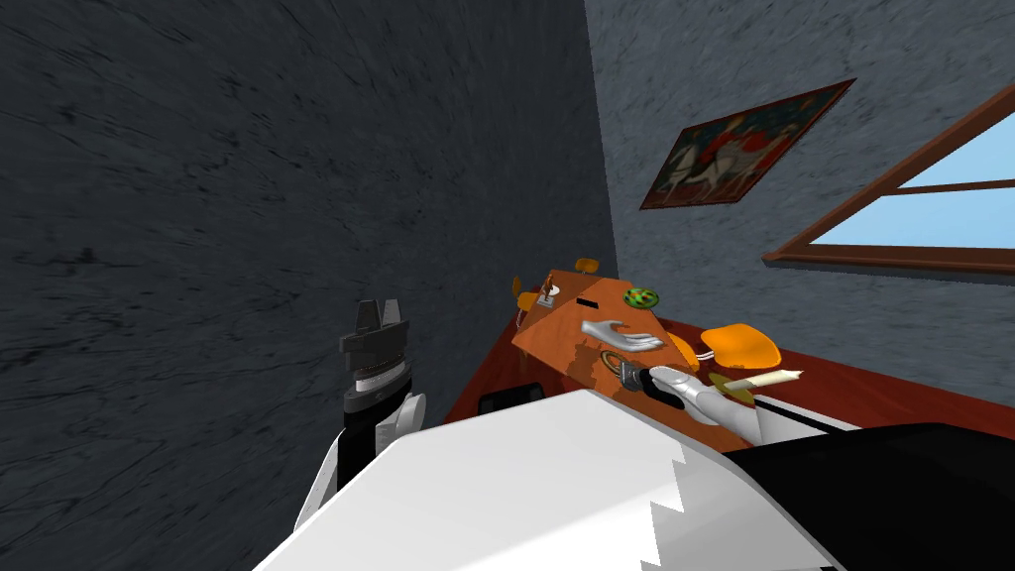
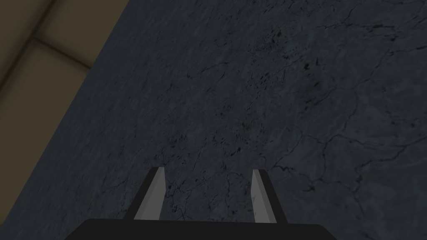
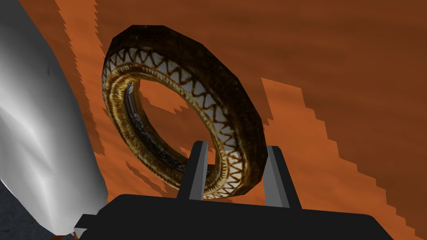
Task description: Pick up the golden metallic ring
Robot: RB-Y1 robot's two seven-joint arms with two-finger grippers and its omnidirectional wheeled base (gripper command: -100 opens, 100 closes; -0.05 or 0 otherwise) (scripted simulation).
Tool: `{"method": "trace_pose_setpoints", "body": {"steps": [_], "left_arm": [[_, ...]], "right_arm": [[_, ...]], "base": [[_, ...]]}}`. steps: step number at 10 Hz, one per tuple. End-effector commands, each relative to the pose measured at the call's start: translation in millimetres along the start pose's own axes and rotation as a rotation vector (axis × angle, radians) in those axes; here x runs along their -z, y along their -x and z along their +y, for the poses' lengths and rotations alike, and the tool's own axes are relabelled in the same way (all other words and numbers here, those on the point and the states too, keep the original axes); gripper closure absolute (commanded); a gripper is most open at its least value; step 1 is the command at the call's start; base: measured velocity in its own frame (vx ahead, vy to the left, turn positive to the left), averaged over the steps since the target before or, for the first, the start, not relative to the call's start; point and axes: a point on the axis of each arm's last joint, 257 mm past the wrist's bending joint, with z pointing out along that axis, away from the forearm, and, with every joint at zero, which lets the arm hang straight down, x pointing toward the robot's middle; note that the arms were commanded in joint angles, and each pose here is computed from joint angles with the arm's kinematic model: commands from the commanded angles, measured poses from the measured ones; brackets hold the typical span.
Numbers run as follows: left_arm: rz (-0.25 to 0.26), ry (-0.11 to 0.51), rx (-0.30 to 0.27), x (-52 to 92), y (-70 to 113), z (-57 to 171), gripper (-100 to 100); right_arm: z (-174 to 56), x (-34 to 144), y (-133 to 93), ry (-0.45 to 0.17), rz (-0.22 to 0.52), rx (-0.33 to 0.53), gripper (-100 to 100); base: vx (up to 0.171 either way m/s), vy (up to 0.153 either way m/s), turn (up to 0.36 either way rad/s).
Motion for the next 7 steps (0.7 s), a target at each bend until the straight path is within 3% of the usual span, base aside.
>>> {"method": "trace_pose_setpoints", "body": {"steps": [1,2,3,4,6,7], "left_arm": [[0.000,0.000,0.000,0.0,0.0,0,0],[0.000,0.000,0.000,0.0,0.0,0,0],[0.000,0.000,0.000,0.0,0.0,0,0],[0.000,0.000,0.000,0.0,0.0,0,0],[0.000,0.000,0.000,0.0,0.0,0,0],[0.000,0.000,0.000,0.0,0.0,0,0]], "right_arm": [[0,0.0,0,0.000,0.000,0.000,100],[0,0.0,0,0.001,0.000,0.001,100],[0,-0.1,0,0.001,0.000,0.001,0],[-17,7.5,-4,-0.005,-0.004,0.010,100],[-18,8.6,-5,-0.006,-0.003,0.014,100],[-18,9.1,-5,-0.005,-0.004,0.012,0]], "base": [[0.000,0.000,0.000],[0.000,0.000,0.000],[0.000,0.000,0.000],[-0.015,0.060,-0.065],[-0.027,0.070,-0.050],[-0.003,0.008,0.000]]}}
